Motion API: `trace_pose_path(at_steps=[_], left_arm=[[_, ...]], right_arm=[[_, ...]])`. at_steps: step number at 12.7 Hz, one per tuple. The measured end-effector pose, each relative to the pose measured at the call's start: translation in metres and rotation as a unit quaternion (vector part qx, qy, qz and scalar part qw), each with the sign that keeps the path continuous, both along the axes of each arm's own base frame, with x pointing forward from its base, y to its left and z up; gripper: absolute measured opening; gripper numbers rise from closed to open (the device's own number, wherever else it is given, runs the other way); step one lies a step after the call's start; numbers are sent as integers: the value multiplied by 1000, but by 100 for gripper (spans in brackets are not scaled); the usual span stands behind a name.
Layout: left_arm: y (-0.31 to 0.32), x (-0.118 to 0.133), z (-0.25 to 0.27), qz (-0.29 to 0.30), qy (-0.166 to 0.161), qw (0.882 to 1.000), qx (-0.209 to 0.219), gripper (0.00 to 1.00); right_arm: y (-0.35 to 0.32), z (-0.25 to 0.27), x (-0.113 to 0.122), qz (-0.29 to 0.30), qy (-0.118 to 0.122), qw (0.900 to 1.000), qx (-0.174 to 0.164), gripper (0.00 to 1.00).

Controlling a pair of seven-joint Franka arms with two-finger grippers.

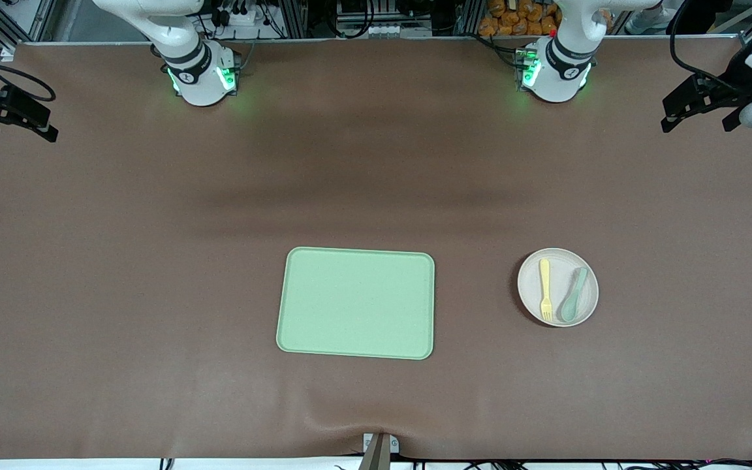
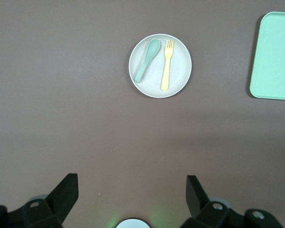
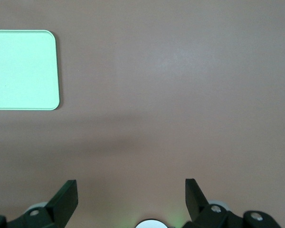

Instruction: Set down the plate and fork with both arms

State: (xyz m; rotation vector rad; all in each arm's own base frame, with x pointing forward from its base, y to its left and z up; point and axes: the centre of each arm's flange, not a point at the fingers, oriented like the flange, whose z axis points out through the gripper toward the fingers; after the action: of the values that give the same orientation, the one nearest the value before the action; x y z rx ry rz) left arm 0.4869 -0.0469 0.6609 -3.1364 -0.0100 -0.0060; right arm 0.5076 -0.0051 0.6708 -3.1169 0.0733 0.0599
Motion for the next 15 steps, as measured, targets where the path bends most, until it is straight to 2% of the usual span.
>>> trace_pose_path(at_steps=[4, 9, 15], left_arm=[[4, 0, 2, 4, 9, 1000, 1, 100], [-4, 32, -3, -1, 29, 1000, 3, 100], [-3, 32, 5, 0, 21, 1000, 2, 100]], right_arm=[[0, 0, 0, 0, 0, 1000, 0, 100], [0, 0, 0, 0, 0, 1000, 0, 100], [0, 0, 0, 0, 0, 1000, 0, 100]])
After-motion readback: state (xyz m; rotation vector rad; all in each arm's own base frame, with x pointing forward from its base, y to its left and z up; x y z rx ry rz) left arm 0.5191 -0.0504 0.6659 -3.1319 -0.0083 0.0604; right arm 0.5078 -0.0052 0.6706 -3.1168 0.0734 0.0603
